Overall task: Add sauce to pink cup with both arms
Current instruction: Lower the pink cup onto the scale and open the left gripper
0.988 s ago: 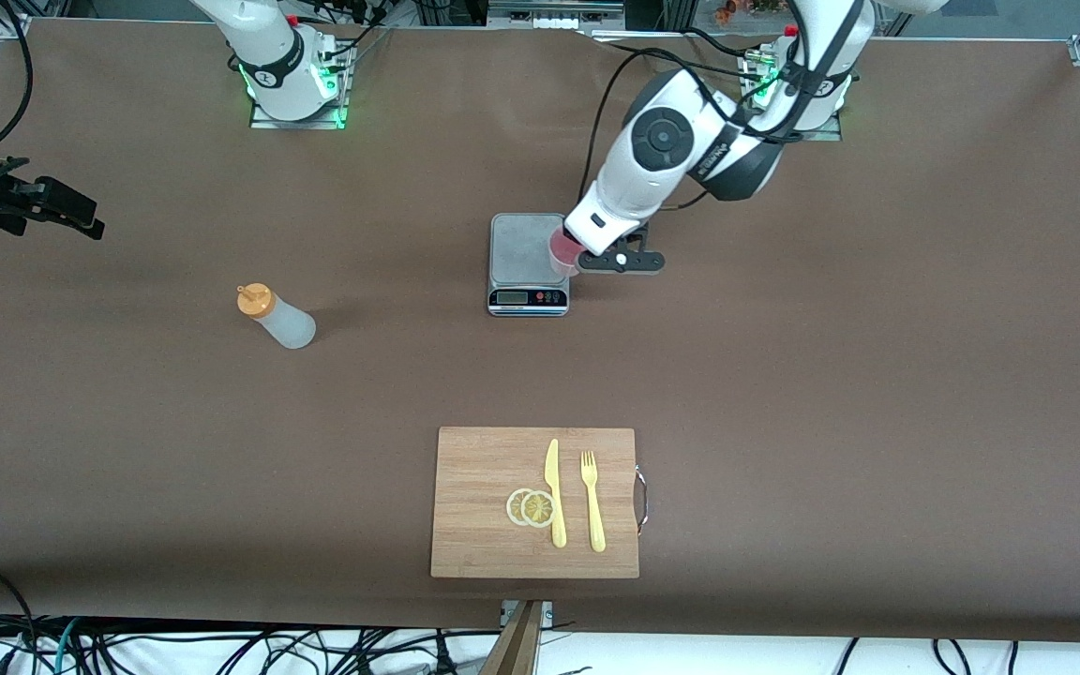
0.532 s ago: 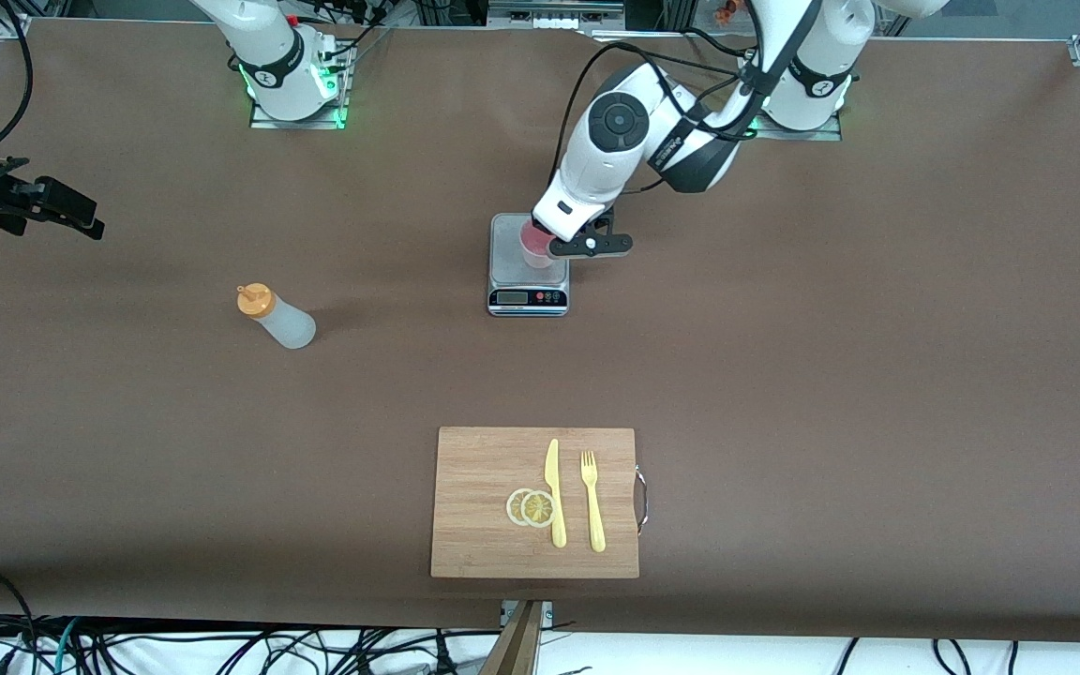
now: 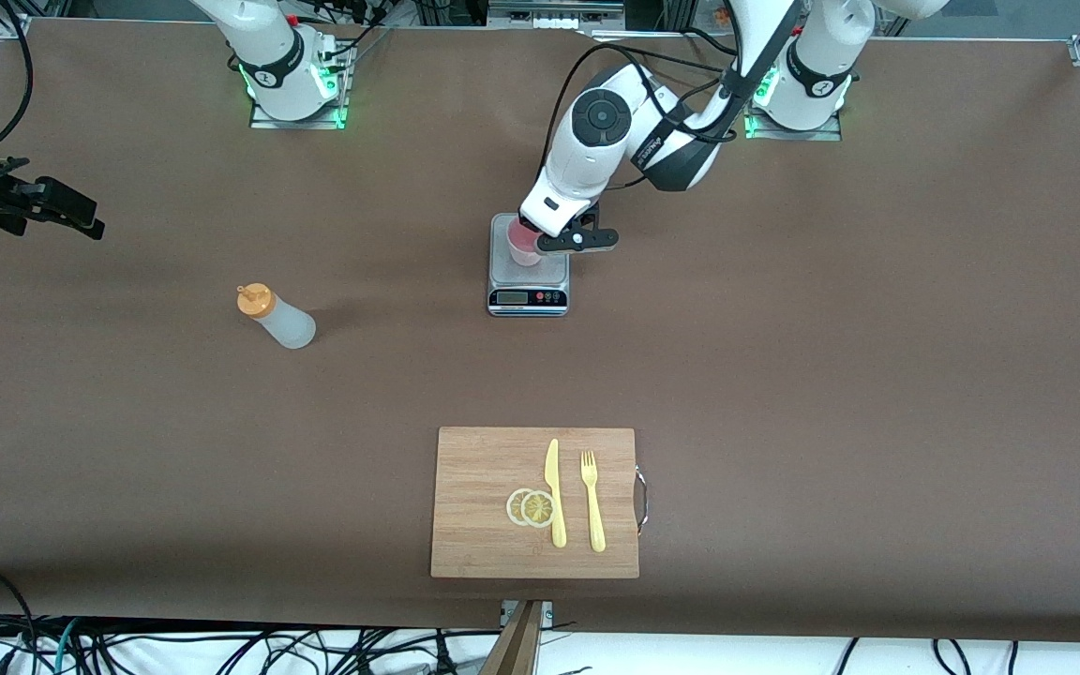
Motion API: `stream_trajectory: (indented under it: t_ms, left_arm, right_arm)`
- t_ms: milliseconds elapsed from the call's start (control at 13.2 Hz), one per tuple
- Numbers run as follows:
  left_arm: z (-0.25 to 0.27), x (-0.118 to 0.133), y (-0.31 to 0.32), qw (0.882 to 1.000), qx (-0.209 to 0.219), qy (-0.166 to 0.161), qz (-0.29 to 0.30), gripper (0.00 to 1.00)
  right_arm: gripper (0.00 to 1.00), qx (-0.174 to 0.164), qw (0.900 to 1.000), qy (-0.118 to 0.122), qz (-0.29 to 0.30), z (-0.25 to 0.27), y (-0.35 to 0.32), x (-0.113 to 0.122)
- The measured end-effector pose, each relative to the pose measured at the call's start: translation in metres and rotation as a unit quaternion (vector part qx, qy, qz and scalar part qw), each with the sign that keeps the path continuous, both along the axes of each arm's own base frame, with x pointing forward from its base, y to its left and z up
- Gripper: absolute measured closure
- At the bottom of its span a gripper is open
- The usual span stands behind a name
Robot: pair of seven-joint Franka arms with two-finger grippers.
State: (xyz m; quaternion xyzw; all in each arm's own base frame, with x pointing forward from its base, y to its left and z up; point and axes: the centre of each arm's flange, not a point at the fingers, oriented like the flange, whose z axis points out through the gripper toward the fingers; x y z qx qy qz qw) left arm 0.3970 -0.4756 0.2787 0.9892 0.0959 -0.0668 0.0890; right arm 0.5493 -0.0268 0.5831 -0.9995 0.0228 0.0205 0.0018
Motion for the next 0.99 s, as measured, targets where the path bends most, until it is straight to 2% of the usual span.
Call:
stream_trajectory:
  t_ms: [456,608,684,988]
  left_arm:
    - [0.010,0.012,0.002,1.000,-0.003,-0.004,0.008,0.24]
    - [0.026,0.022,0.003,1.000,0.002,0.006,0.009,0.06]
    - [0.038,0.033,0.006,1.000,0.004,0.013,0.013,0.00]
    - [0.110,0.102,0.052,1.000,0.003,0.024,0.018,0.00]
  right_arm:
    - [0.00,0.000,1.000,0.000,0.001,0.000,0.000,0.000]
    - [0.00,0.000,1.000,0.003,0.001,-0.002,0.000,0.000]
    - [0.00,0.000,1.000,0.007,0.002,-0.004,0.001,0.000]
    - [0.00,0.001,1.000,0.027,0.005,-0.021,0.001,0.005]
